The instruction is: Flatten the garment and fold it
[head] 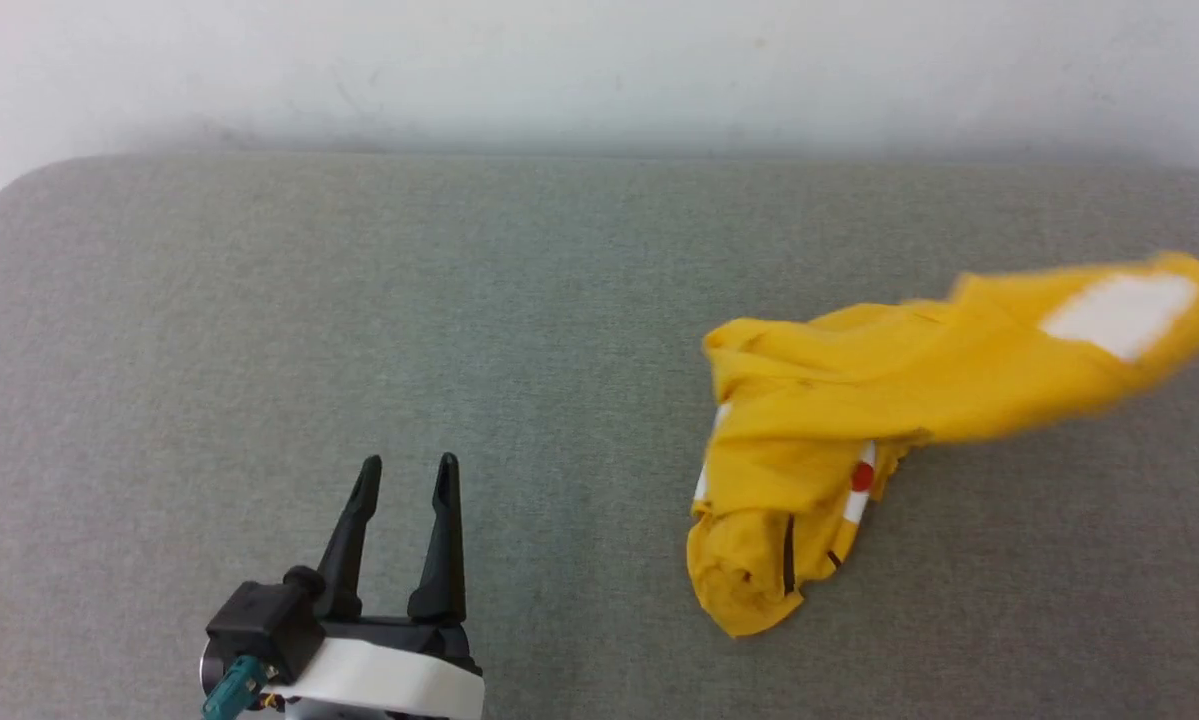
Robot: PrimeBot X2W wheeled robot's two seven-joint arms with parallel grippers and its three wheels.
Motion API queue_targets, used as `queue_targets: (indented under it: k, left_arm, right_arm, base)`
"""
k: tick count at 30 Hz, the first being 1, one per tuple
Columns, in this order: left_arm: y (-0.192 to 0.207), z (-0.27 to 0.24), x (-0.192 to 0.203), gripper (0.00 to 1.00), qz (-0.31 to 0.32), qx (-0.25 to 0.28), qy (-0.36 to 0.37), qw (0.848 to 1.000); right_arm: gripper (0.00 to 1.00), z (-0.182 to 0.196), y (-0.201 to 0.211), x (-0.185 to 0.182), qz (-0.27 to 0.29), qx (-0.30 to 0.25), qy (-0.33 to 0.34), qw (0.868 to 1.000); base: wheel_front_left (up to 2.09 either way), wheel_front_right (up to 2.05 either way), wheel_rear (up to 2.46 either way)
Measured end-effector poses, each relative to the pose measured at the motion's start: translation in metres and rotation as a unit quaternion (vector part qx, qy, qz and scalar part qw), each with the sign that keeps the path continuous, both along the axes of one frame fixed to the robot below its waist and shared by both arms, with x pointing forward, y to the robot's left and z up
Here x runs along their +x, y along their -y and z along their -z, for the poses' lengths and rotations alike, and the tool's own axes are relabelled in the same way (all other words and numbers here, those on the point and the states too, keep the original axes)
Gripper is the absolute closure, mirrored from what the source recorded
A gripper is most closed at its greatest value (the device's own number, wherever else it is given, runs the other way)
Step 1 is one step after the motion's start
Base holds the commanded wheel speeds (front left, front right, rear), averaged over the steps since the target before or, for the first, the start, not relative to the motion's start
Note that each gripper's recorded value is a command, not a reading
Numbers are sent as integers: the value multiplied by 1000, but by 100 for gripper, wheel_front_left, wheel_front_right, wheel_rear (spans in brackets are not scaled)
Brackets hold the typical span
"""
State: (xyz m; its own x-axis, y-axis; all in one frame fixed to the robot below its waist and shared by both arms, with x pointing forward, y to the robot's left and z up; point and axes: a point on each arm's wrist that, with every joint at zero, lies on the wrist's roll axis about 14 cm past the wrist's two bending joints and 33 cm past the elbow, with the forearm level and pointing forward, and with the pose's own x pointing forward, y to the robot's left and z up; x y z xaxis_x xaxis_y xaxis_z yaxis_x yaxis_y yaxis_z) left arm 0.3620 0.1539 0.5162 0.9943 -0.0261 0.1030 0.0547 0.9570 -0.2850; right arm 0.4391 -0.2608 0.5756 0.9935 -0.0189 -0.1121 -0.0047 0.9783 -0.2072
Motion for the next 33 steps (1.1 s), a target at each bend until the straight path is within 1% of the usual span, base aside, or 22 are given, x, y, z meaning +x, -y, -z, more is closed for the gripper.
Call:
queue_targets:
  k: [1,3,5,8,10,11,12,13,15,16,18,20,22,23,25,26,28,31,33]
  left_arm:
    - [1,1,0,0,2,0,-1,1000]
    - [3,3,1,0,4,0,-4,1000]
    - [3,7,1,0,4,4,-10,1000]
    - [-1,12,0,0,-1,6,-19,1000]
    - [-3,16,0,0,-4,7,-24,1000]
    - [-3,17,-1,0,-5,7,-27,1000]
    - [-3,19,-1,0,-3,7,-29,1000]
    - [-3,19,-1,0,-2,7,-29,1000]
    - [-2,19,-1,0,-1,8,-29,1000]
    - [-2,19,-1,0,0,8,-29,1000]
    - [0,18,0,0,3,8,-28,1000]
    - [2,18,0,0,6,8,-27,1000]
    - [3,19,2,0,9,7,-28,1000]
    - [5,20,2,0,11,7,-29,999]
    - [8,23,4,0,15,6,-34,999]
    - [9,25,6,0,17,6,-37,999]
    - [12,27,9,0,21,5,-39,999]
    - [12,28,15,0,21,5,-39,999]
    - [9,29,16,0,17,6,-42,999]
  right_arm:
    - [100,9,18,-11,28,-5,-14,1000]
    - [100,42,46,-38,78,1,-65,995]
    - [100,84,65,-69,121,13,-127,984]
    - [100,144,74,-115,159,29,-220,962]
    - [100,171,72,-136,171,43,-258,950]
    - [100,180,69,-140,172,46,-269,946]
    - [56,183,66,-141,169,46,-271,947]
    - [0,184,64,-138,165,47,-265,949]
    - [0,176,58,-126,155,50,-240,957]
    - [0,167,53,-114,144,50,-220,963]
    - [0,140,39,-86,114,48,-170,978]
    - [0,105,25,-60,78,35,-116,990]
    - [0,73,13,-41,44,17,-76,996]
    - [0,64,8,-33,31,9,-66,997]
    - [0,61,3,-21,12,-6,-75,997]
    - [0,66,2,-18,6,-13,-91,996]
    - [0,84,6,-17,10,-10,-130,991]
    - [0,123,16,-22,14,-15,-207,978]
    - [0,147,23,-29,16,-21,-255,967]
  base:
    - [0,0,0]
    - [0,0,0]
    - [0,0,0]
    - [0,0,0]
    - [0,0,0]
    - [0,0,0]
    - [0,0,0]
    - [0,0,0]
    - [0,0,0]
    - [0,0,0]
    - [0,0,0]
    - [0,0,0]
    - [0,0,0]
    - [0,0,0]
    - [0,0,0]
    - [0,0,0]
    - [0,0,0]
    - [0,0,0]
    - [0,0,0]
